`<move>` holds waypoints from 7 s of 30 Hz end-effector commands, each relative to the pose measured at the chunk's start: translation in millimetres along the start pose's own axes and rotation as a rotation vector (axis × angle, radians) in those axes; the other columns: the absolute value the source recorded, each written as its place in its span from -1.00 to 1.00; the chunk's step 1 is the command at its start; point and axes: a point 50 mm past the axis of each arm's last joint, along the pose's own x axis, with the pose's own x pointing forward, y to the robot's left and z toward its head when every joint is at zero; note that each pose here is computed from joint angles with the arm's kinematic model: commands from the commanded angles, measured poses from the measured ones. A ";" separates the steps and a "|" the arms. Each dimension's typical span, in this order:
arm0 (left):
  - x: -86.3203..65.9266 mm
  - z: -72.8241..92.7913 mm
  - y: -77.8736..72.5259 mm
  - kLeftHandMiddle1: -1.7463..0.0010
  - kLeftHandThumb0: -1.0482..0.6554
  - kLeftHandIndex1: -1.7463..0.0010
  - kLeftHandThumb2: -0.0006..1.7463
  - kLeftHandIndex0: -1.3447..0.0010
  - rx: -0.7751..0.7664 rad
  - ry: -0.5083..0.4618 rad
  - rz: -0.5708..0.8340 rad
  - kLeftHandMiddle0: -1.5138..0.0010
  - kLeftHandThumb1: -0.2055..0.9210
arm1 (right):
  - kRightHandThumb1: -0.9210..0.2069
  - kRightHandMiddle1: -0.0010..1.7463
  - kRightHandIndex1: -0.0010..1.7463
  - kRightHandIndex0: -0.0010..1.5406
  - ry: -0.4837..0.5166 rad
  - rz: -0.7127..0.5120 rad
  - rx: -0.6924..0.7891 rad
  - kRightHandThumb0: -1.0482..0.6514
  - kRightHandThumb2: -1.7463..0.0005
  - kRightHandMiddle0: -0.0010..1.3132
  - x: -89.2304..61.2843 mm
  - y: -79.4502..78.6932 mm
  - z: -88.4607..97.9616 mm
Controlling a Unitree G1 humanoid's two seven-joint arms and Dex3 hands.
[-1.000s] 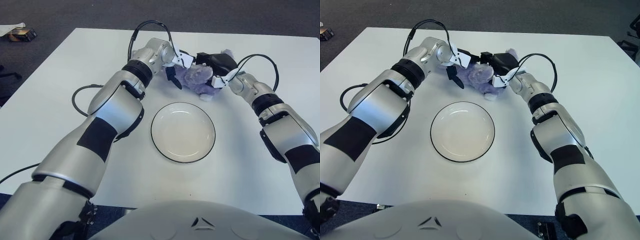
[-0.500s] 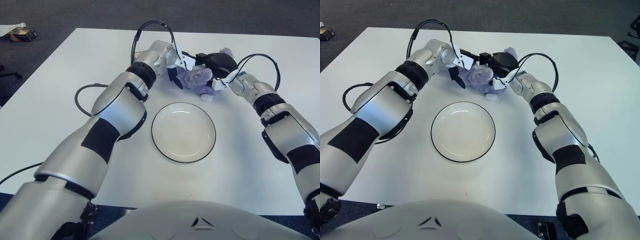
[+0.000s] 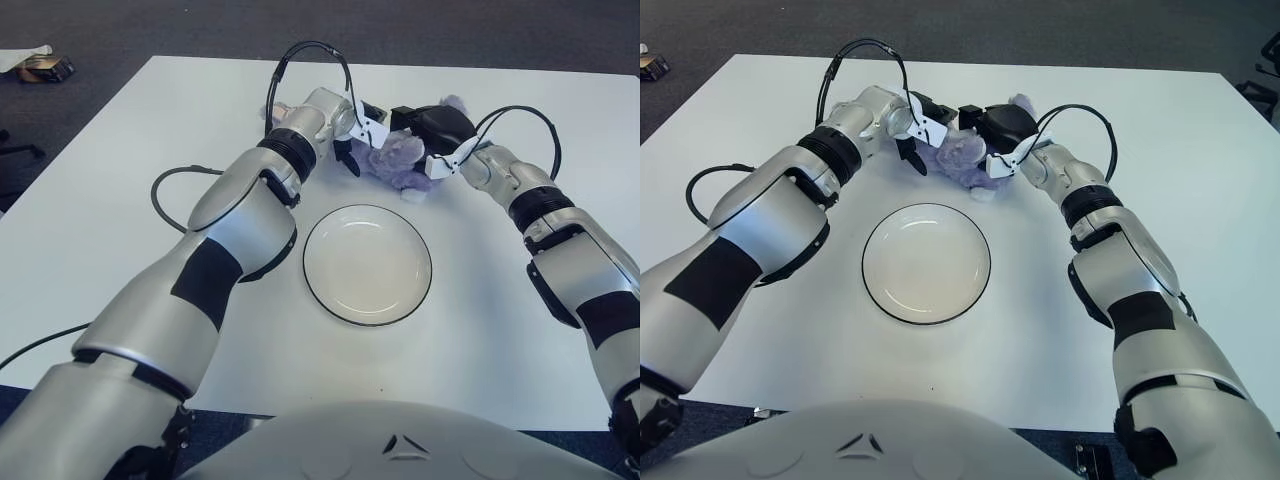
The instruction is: Put the doll into the plate.
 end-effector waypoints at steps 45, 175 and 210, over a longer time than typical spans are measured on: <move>5.9 -8.3 -29.2 -0.06 -0.56 -0.52 -0.09 1.00 -0.049 0.030 -0.067 0.71 0.38 | 0.65 1.00 0.84 0.17 0.113 -0.015 0.091 0.23 -0.88 -0.04 -21.3 13.2 -15.3; -16.8 -60.2 -81.4 -0.82 0.23 -1.00 0.97 -0.05 -0.540 0.078 0.711 -0.27 -0.80 | -1.00 1.00 0.89 -0.47 0.794 -0.584 1.163 -0.19 0.40 -0.70 -123.7 -32.6 -111.3; -54.7 -61.0 -68.1 -1.00 0.23 -1.00 1.00 -0.03 -0.688 -0.061 0.992 -0.15 -0.75 | -1.00 1.00 0.80 -0.57 0.959 -0.224 1.229 -0.18 0.39 -0.71 -116.2 63.9 -102.0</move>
